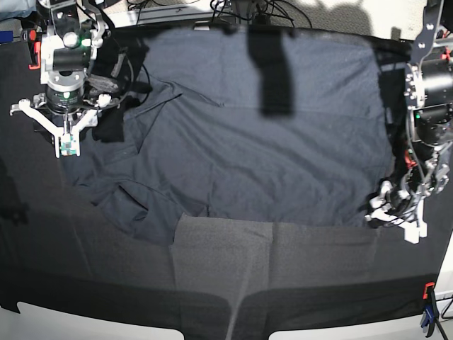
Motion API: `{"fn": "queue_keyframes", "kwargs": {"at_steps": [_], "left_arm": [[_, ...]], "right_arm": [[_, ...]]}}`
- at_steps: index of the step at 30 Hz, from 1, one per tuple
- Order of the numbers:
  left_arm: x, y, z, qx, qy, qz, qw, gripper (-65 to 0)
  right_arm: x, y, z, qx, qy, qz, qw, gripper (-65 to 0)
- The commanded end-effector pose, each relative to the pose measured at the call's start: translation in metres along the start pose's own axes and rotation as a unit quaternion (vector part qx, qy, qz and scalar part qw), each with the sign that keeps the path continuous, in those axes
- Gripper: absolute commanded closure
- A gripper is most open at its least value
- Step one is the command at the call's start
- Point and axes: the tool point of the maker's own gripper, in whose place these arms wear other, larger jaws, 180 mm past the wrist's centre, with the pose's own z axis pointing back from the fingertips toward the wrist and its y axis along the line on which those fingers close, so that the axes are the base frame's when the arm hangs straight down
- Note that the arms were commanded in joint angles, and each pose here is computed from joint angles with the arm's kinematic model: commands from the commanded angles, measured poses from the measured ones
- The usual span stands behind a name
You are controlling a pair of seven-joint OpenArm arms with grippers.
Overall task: Layout the t-shirt on the table in an organized manner, then fold the t-shirt properly
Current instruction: 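Move both grippers down toward the shirt's sides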
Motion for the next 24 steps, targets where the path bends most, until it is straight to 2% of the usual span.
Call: {"fn": "queue_keyframes", "kwargs": {"at_steps": [1,5,13,15,17,20,24], "left_arm": [[0.014,-0.01,-0.001,-0.012,-0.006,-0.006,1.0,-21.5],[0.012,-0.03,-0.003,-0.057,-0.006,-0.007,0.998,-21.5],[0.015,-0.027,-0.001,-0.056,-0.009,-0.01,0.998,-21.2],[0.015,-0.026,-0.001,-0.056,-0.009,-0.01,0.998,-13.8],[0.016,-0.026,-0.001,-0.055,-0.015,-0.013,0.998,0.0],[0.023,-0.026,0.0,-0.055,-0.031,-0.012,0.998,0.0],[0.024,-0.025,0.0,-0.054,-0.035,-0.012,0.998,0.0]], "right_arm": [[0.011,-0.008,0.002,-0.012,-0.022,0.009,0.9996,-22.8],[0.011,-0.008,0.002,-0.012,-0.023,0.01,0.9996,-22.8],[0.01,-0.008,0.002,-0.012,-0.022,0.01,0.9996,-22.8],[0.01,-0.008,0.002,-0.012,-0.021,0.01,0.9997,-22.8],[0.011,-0.008,0.002,-0.012,-0.022,0.01,0.9996,-22.8],[0.015,-0.008,0.002,-0.012,-0.034,0.01,0.9993,-22.8],[0.038,-0.004,0.0,-0.002,-0.093,0.0,0.9957,-22.8]]}}
